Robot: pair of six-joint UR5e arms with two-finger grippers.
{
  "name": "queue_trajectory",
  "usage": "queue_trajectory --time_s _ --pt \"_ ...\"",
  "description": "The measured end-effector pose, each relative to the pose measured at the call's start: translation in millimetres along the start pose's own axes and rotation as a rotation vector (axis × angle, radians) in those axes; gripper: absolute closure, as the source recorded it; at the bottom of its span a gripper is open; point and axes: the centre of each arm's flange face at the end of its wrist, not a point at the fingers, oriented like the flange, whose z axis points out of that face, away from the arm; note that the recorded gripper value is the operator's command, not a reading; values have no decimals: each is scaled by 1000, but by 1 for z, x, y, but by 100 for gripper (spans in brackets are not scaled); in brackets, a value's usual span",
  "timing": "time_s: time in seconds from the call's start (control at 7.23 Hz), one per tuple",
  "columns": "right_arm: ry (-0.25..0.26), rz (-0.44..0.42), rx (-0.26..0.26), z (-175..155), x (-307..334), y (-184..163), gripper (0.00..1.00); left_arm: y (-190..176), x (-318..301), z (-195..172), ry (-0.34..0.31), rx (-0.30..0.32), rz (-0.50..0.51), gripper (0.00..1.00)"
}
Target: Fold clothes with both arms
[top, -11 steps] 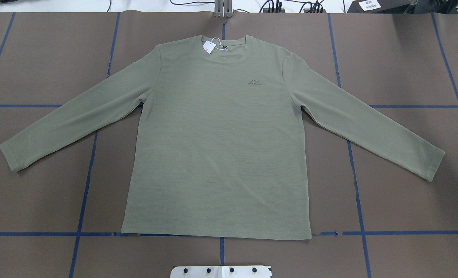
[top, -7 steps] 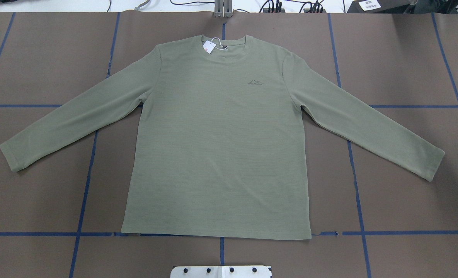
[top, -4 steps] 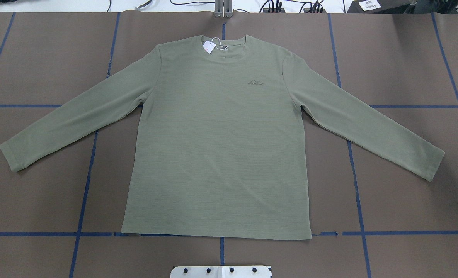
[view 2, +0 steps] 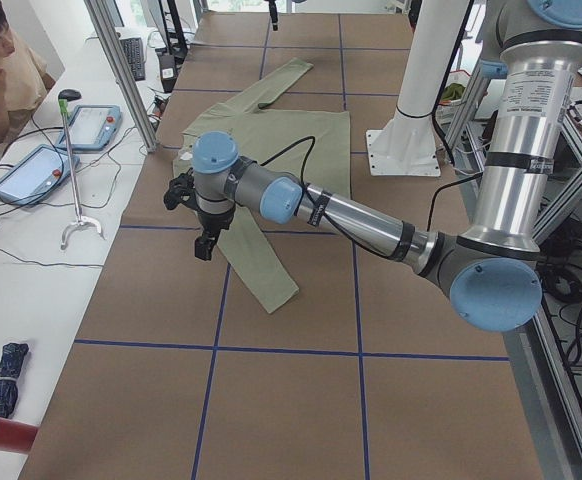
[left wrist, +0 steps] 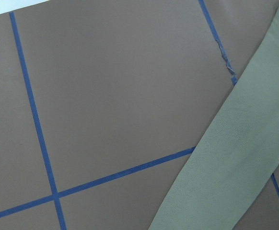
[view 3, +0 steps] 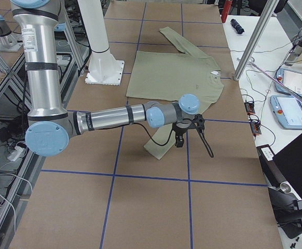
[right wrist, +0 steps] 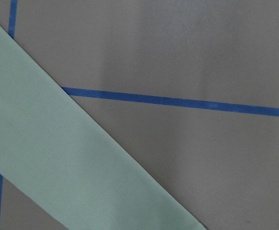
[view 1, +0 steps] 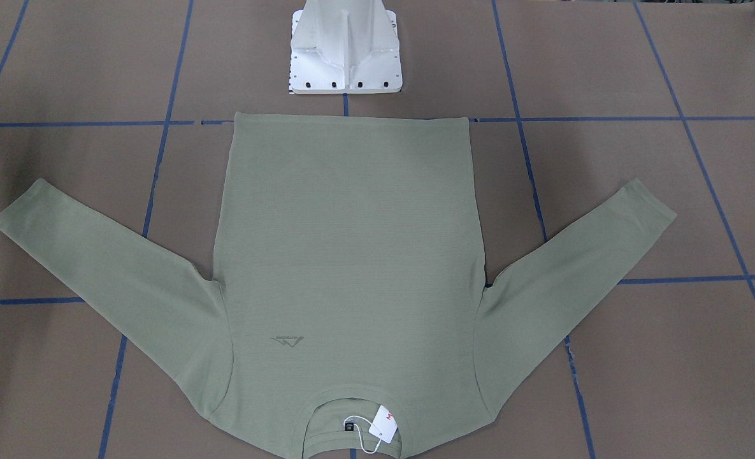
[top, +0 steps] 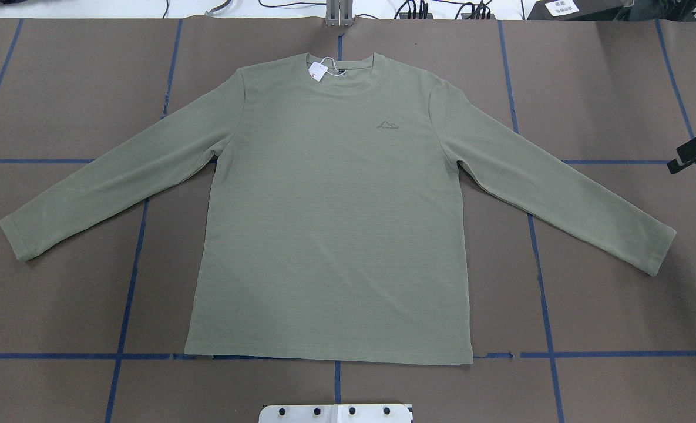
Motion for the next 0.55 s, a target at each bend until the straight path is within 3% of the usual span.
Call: queue_trajectory --time_s 0.28,0.55 --pt "13 97 47 55 1 36 12 1 3 2 25 9 17 0" --pt "12 203 69 86 25 55 17 1 3 2 31 18 28 0"
